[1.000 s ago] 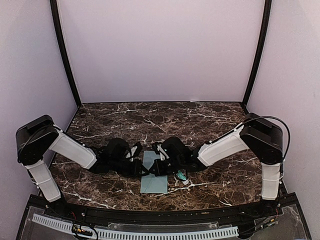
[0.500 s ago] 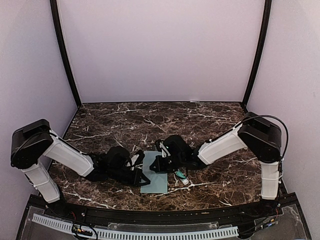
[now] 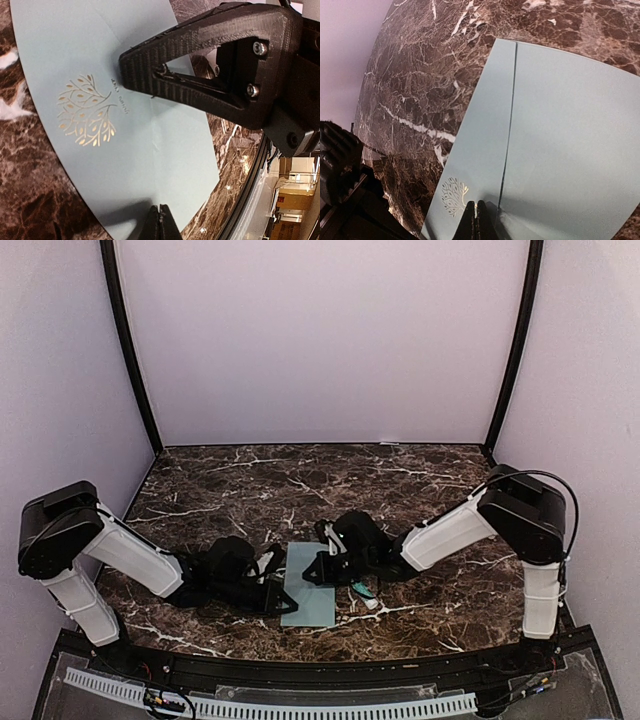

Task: Place the letter into the envelope and seal it
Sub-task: Seal the envelope flap on the envelope.

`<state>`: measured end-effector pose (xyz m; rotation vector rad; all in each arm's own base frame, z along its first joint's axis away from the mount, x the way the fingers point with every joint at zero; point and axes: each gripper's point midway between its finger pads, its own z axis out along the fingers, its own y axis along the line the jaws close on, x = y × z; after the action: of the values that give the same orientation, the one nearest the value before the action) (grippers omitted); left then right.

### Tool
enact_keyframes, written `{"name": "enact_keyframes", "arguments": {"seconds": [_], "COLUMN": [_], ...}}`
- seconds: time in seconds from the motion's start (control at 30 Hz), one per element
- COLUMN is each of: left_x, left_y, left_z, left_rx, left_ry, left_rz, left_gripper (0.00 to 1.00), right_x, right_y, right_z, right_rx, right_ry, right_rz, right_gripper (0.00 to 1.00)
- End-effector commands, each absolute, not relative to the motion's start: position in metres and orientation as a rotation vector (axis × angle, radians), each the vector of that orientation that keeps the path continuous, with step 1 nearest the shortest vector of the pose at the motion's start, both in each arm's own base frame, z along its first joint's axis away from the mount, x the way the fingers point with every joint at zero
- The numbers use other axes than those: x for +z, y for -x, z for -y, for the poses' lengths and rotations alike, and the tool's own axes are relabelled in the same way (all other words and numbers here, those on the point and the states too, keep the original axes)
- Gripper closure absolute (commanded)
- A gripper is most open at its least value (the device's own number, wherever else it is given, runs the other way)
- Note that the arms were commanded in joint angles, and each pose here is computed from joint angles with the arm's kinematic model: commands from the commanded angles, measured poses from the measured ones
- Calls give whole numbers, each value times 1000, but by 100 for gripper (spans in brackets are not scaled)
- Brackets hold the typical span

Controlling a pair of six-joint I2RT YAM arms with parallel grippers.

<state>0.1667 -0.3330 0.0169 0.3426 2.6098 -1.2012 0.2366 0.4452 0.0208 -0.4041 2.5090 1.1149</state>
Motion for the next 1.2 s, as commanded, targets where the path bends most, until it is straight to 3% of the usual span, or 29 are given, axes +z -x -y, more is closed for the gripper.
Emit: {"name": "enact_keyframes", "arguments": {"seconds": [0.0, 0.9, 1.17], "left_x": [-8, -7, -9], "left_y": [-153, -157, -155], "left_z": [317, 320, 318], "left_rx": [-1109, -1084, -1081], "left_ry": [-331, -349, -349], "left_rz": [-2724, -2727, -2733], "left_gripper": [99, 99, 99], "right_x": [-11, -11, -11], "right_y": [-215, -160, -174], "right_z": [-416, -428, -424], "right_rx": [1007, 1070, 972], "right_ry": [396, 580, 539], "right_rz": [-2645, -2683, -2683], "right_gripper": [100, 100, 100]}}
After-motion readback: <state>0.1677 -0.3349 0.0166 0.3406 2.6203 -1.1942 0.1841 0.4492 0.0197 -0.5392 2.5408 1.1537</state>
